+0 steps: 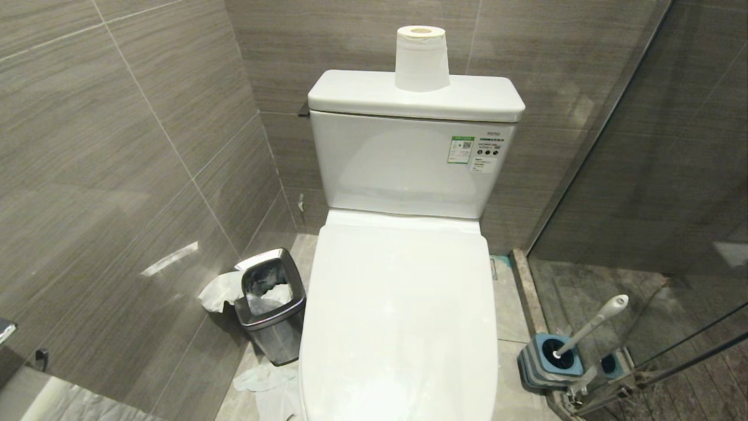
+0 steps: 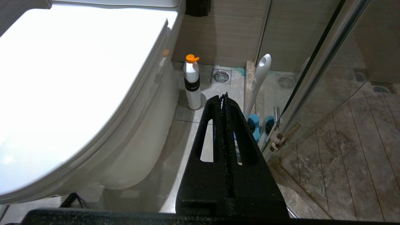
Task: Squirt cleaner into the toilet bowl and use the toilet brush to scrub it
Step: Use the left hand to lift the toilet lid slightly
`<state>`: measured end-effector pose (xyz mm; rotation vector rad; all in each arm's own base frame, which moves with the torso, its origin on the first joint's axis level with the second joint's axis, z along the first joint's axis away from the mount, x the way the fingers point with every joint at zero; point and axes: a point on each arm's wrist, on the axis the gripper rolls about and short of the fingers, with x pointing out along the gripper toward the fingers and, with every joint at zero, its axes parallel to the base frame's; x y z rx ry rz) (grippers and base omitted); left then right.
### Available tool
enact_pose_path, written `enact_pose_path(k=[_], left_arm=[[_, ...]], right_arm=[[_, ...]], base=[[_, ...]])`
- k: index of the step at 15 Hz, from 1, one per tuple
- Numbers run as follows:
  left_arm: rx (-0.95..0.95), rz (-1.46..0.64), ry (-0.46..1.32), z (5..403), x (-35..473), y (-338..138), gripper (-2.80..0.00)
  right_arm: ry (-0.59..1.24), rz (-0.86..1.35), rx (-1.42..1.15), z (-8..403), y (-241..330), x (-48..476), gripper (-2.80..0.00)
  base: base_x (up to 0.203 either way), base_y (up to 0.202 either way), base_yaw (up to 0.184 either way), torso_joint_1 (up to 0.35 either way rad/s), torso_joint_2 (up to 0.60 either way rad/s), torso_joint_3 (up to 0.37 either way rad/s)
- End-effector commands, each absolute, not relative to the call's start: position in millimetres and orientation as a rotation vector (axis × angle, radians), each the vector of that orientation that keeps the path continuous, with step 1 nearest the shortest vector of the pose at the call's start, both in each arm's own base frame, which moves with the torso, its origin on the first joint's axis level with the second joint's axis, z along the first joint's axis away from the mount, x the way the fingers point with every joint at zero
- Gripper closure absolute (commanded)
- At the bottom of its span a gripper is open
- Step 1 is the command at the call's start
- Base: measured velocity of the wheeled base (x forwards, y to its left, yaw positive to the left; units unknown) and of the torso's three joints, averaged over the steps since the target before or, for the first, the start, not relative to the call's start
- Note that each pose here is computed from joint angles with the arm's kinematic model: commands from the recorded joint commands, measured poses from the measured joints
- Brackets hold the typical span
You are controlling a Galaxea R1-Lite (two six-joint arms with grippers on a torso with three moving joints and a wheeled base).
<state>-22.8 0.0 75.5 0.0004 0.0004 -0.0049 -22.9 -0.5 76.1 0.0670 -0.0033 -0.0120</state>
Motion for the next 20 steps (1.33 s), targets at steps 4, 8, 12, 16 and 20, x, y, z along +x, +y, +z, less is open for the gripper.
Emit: enact_pose_path(k=[4,8,12,16,20], left_arm=[[0.002,-0.005,0.003,75.1,-22.6,0.0,0.0],[0.001,-0.005,0.002,75.3,-22.6,0.0,0.0],[0.005,-0.005,0.005,75.2,-22.7,0.0,0.0],[0.005,-0.005,0.005,75.2,-22.7,0.0,0.0],[0.047,-0.005,0.001,75.6,-22.7,0.0,0.0]], right_arm=[[-0.002,-0.012,0.066,75.9,-0.5,-22.9,0.0],[0.0,-0.012,0.063,75.8,-0.5,-22.9,0.0],[0.0,-0.009,0.052,75.7,-0.4,-22.9,0.0],[0.001,-0.006,0.052,75.8,-0.3,-22.8,0.0],[0.0,-0.004,0.052,75.8,-0.3,-22.9,0.0]], base=[[0.0,0.0,0.0,0.0,0.0,0.0],[0.0,0.0,0.0,0.0,0.0,0.0],[0.0,0.0,0.0,0.0,0.0,0.0],[0.0,0.0,0.0,0.0,0.0,0.0],[0.0,0.0,0.0,0.0,0.0,0.0]])
